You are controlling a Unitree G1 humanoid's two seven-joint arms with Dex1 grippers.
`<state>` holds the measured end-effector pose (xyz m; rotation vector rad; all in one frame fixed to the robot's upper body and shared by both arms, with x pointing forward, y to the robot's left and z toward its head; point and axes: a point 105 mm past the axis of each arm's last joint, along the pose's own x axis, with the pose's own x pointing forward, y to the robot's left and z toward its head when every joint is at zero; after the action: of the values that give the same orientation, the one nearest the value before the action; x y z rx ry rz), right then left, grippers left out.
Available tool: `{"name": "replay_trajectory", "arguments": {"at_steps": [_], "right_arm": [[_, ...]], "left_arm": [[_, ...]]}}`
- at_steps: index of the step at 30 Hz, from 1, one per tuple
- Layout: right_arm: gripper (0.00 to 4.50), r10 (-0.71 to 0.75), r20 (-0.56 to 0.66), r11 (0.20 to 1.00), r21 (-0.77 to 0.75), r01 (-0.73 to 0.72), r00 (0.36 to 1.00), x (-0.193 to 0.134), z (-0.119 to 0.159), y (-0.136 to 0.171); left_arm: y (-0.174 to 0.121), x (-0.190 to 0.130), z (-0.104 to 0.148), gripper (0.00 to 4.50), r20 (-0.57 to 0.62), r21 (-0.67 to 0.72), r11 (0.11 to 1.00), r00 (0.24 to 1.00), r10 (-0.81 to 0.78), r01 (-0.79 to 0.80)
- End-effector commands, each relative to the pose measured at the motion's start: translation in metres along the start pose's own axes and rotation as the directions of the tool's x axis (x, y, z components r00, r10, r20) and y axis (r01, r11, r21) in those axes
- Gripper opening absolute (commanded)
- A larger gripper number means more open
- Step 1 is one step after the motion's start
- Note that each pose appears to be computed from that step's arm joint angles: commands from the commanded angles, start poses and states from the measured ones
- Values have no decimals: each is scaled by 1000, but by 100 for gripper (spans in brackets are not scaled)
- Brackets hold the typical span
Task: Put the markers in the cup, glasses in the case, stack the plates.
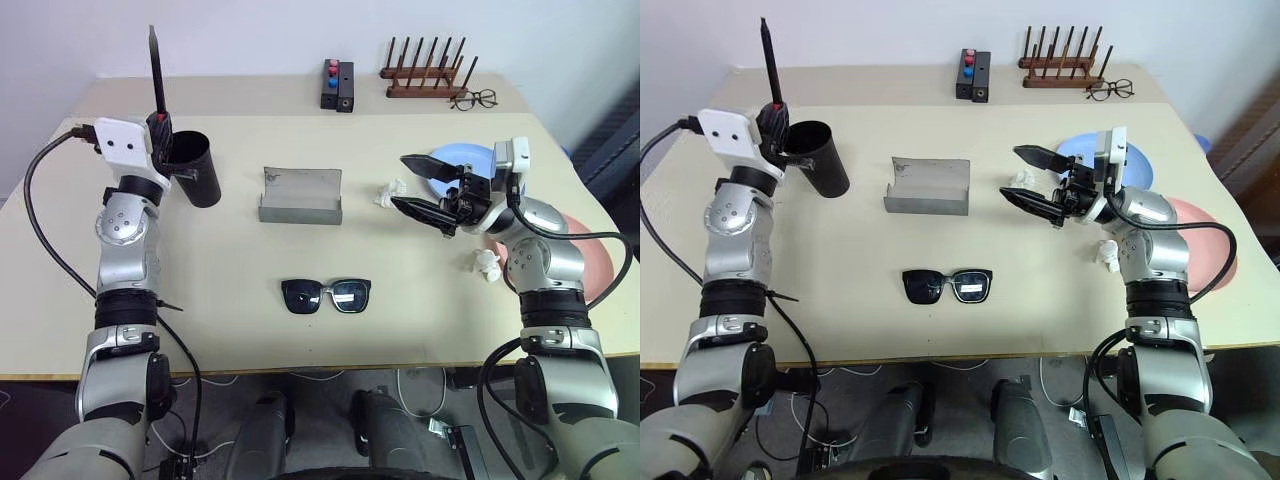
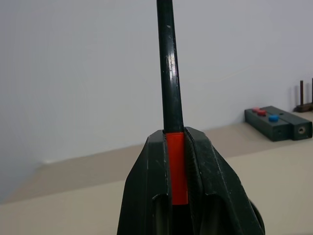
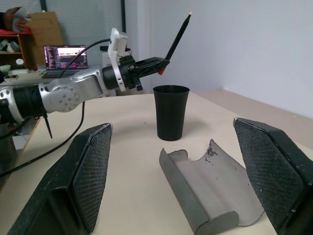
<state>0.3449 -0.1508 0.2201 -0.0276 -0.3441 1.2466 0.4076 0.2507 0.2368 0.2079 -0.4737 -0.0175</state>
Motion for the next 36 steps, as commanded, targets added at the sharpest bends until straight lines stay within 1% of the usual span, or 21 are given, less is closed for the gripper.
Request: {"name": "replay_trajectory", "arguments": {"at_steps": [1,16,19,24,25,26,36], "right_arm": [[405,3,25,999,-54,-2,1000,-2,17,1],[405,-13,27,998,-63,15,1000,0,20,0],[405,-17,28,998,-66,19,999,-1,20,0],[405,-20,26,998,-64,21,999,-1,20,0],[405,-20,26,998,-63,22,999,-1,20,0],[405,-21,26,998,-63,23,999,-1,20,-1],[405,-26,30,997,-66,28,999,-1,19,-4]], "left_arm": [[6,-2,5,3,25,35,999,1000,17,-18],[5,-2,-4,3,-2,47,999,1000,23,-23],[5,-2,-4,126,-3,47,999,1000,20,-20],[5,-2,-4,364,0,42,999,1000,18,-18],[4,-2,-3,418,4,39,999,1000,16,-16],[4,-2,-1,444,9,36,999,1000,14,-14],[3,0,10,444,50,11,1000,999,4,-4]]}}
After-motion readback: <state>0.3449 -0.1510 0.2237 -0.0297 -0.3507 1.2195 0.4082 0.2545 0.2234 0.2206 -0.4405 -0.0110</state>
